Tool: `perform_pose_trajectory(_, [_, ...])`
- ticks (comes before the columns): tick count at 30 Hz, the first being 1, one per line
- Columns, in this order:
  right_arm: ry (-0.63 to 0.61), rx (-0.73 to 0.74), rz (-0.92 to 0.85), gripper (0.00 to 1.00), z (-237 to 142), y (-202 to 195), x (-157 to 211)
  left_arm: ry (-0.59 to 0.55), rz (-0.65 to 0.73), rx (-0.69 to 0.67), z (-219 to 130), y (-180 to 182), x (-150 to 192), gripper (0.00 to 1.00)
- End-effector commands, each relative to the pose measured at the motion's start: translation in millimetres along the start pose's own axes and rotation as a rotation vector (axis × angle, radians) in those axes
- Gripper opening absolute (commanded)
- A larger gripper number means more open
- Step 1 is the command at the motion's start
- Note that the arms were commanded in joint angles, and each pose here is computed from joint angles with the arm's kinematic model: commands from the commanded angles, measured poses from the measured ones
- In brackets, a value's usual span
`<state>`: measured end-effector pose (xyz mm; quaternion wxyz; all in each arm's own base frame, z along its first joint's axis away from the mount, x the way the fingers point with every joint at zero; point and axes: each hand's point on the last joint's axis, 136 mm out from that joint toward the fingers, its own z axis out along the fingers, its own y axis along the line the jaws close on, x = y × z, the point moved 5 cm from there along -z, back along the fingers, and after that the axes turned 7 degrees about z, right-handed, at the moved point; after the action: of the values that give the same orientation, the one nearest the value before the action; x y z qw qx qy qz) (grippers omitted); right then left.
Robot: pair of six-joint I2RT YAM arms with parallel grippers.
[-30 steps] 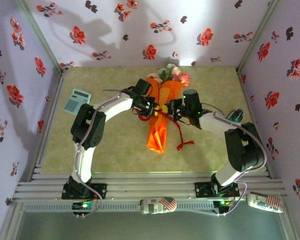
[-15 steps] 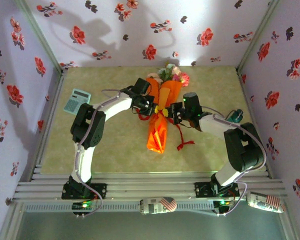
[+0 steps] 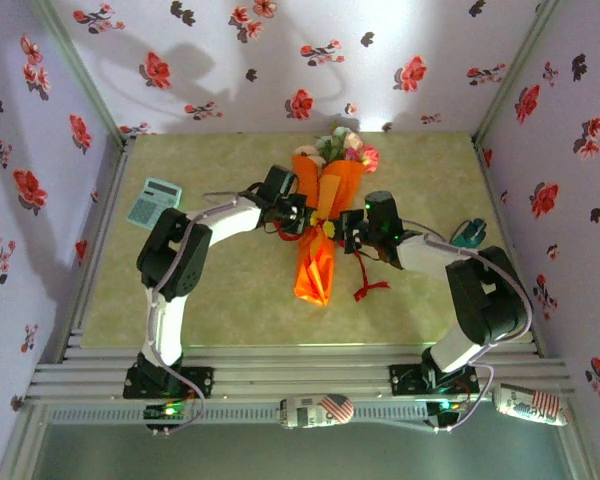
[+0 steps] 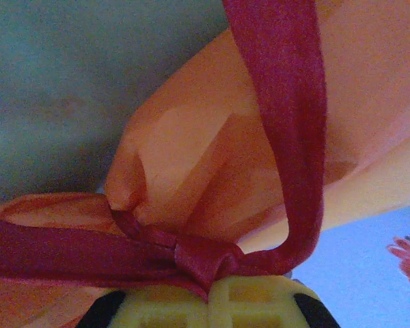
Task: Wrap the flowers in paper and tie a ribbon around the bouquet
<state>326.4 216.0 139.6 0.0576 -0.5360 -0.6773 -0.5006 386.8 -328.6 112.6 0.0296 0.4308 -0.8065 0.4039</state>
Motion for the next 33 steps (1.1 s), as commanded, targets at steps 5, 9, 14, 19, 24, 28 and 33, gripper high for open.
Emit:
perform_pose_trajectory(5, [0.007, 0.02, 0.0, 0.0, -0.2, -7.0, 2.8, -0.05, -0.001, 0.161, -19.6, -16.5, -2.2, 0.0])
perform_pose_trajectory(9, [-0.007, 0.054, -0.01, 0.0, 0.9, -14.4, -1.9, -0.058, 0.02, 0.191, -29.1, -17.4, 0.9, 0.0])
perform_pose_trajectory(14, [-0.002, 0.071, -0.034, 0.0, 2.6, -13.0, -3.0, -0.038, 0.053, 0.228, -30.8, -16.9, 4.2, 0.0])
perform_pose_trajectory(19, [-0.011, 0.071, -0.074, 0.1, -1.2, -3.4, -4.7, -0.016, 0.057, 0.222, -26.1, -8.8, 5.0, 0.0])
perform_pose_trajectory(24, [-0.012, 0.076, -0.131, 0.2, -7.5, 11.0, -5.5, -0.028, 0.077, 0.238, -23.5, -6.4, 1.8, 0.0])
perform_pose_trajectory(28, [-0.015, 0.051, -0.146, 0.25, -11.7, 23.8, -7.2, -0.034, 0.106, 0.298, -21.8, -11.2, 0.9, 0.0])
perform_pose_trajectory(33, [-0.036, 0.04, -0.178, 0.26, -12.0, 42.5, -10.8, -0.041, 0.122, 0.305, -22.0, -7.0, -0.8, 0.0])
